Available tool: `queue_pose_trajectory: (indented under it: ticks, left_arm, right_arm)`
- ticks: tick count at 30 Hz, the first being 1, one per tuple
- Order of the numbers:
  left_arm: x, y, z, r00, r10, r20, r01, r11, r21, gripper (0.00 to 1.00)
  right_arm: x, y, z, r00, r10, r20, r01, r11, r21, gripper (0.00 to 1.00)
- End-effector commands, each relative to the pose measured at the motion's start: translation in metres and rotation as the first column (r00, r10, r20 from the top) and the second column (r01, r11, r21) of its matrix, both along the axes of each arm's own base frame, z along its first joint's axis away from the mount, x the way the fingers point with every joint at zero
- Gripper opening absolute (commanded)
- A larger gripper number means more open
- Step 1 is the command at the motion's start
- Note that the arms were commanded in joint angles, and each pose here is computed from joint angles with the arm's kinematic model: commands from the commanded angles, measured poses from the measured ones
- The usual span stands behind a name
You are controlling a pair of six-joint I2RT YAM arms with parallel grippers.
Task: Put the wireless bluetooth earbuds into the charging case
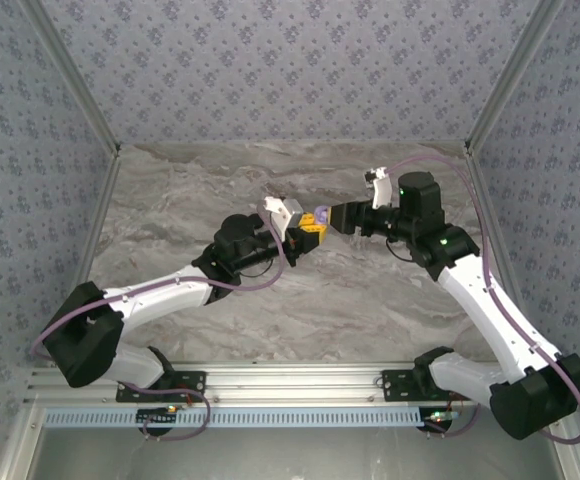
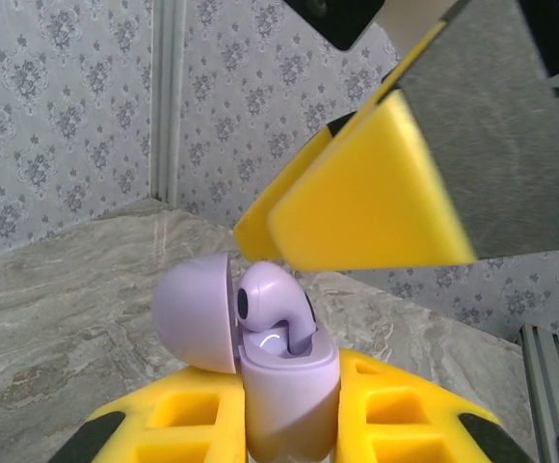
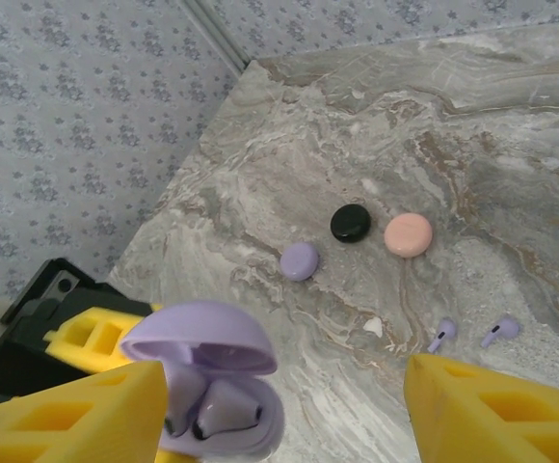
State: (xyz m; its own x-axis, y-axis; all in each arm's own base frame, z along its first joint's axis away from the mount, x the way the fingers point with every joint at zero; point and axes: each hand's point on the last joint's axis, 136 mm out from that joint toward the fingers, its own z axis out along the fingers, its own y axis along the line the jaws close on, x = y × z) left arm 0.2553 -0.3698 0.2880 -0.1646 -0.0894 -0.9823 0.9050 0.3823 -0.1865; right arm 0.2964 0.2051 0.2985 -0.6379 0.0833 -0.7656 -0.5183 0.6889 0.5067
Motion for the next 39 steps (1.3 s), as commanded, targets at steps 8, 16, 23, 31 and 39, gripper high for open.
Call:
queue_pose_trajectory:
  ticks: [8,16,23,31,39]
  left_arm:
    - [-0.012,0.004,0.03,0.996,-0.026,0.082,0.03,0.998,-0.059,0.0]
    - [-0.012,0.004,0.03,0.996,-0.028,0.083,0.033,0.998,-0.06,0.0]
    - [-0.013,0.005,0.029,0.996,-0.024,0.08,0.029,0.998,-0.058,0.0]
    - [-0.016,0.008,0.031,0.996,-0.029,0.088,0.035,0.997,-0.067,0.0]
    - [-0.027,0.002,0.036,0.99,-0.103,0.101,0.11,0.991,-0.07,0.0]
  right_arm:
    - [0.003,0.0,0.005,1.0,0.005,0.0,-0.005,1.0,-0.003,0.68]
    - [0.003,0.009,0.001,0.999,0.046,-0.006,-0.046,0.999,0.013,0.68]
    - [0.004,0.007,0.009,0.999,0.041,0.022,-0.041,0.999,0.009,0.68]
    - [-0.005,-0.003,0.025,0.996,0.072,0.054,-0.078,0.987,0.138,0.82]
    - [-0.021,0.018,0.036,0.972,0.224,0.072,-0.235,0.931,0.278,1.0]
